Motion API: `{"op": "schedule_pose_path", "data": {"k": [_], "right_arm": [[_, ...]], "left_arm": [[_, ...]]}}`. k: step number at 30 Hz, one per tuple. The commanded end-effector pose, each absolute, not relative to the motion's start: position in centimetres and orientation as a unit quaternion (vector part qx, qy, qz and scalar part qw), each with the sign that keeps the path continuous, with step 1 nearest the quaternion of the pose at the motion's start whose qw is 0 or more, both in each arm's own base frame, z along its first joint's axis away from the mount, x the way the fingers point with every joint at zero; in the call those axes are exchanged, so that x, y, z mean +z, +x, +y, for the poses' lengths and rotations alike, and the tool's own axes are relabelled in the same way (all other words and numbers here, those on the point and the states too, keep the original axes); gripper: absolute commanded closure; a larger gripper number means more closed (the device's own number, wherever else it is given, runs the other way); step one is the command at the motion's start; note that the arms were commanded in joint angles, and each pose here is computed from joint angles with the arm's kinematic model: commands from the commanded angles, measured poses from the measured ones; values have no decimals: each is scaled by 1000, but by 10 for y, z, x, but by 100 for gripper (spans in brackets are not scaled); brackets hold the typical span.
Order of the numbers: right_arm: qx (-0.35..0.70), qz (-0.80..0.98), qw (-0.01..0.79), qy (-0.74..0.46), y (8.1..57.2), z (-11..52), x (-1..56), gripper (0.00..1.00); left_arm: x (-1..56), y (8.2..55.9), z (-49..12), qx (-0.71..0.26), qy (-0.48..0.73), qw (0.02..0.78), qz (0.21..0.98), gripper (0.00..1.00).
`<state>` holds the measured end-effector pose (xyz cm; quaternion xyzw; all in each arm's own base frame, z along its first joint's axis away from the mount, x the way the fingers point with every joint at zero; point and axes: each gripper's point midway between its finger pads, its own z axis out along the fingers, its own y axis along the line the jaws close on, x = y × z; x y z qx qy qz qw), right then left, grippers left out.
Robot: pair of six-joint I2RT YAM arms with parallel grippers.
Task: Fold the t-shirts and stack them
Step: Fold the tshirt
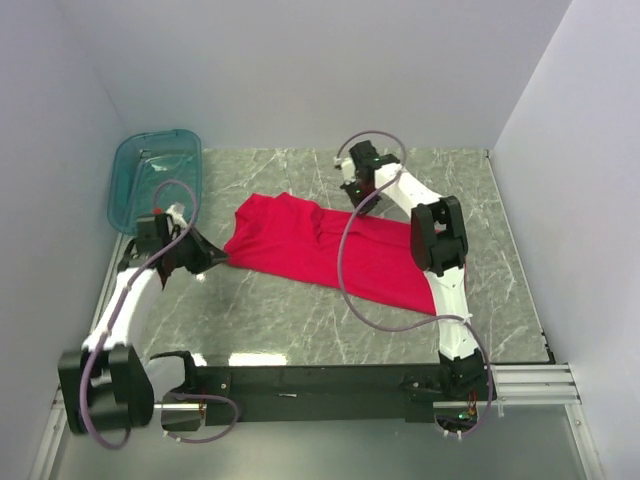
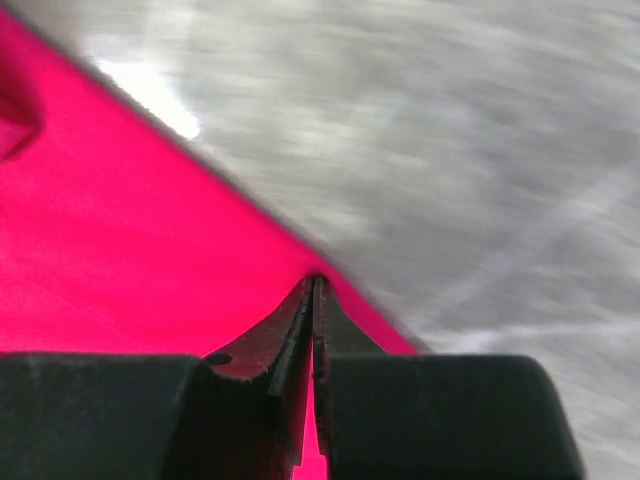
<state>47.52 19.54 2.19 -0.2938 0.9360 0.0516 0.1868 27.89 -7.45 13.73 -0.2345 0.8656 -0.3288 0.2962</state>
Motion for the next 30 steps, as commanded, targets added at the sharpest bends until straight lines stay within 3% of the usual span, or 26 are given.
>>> {"op": "schedule_pose_path", "data": {"k": [1,7,11,14,15,18,23,30], "right_arm": [[14,953,191,-237,499,150,26,91],[6,965,205,-161,520,91,37,92],[42,969,201,-137,516,62,41,92],[141,952,201,-184,490,78,54,77],[162,935,241,-204,490,85,83,67],[178,911,288,-236,474,93,113,55],[202,899,300,-248,443,98,135,55],[236,878,342,-238,412,98,174,54]], "left_arm": [[158,312,-98,-353,-199,310,860,99],[164,372,-165,-359,-139,292,875,99],[137,405,-199,-352,-128,256,891,99],[121,423,-210,-328,-136,255,900,99],[119,434,-207,-308,-147,268,901,99],[93,455,-196,-252,-184,258,914,99],[62,480,-194,-188,-189,232,935,99],[6,475,-190,-103,-168,155,968,100]]}}
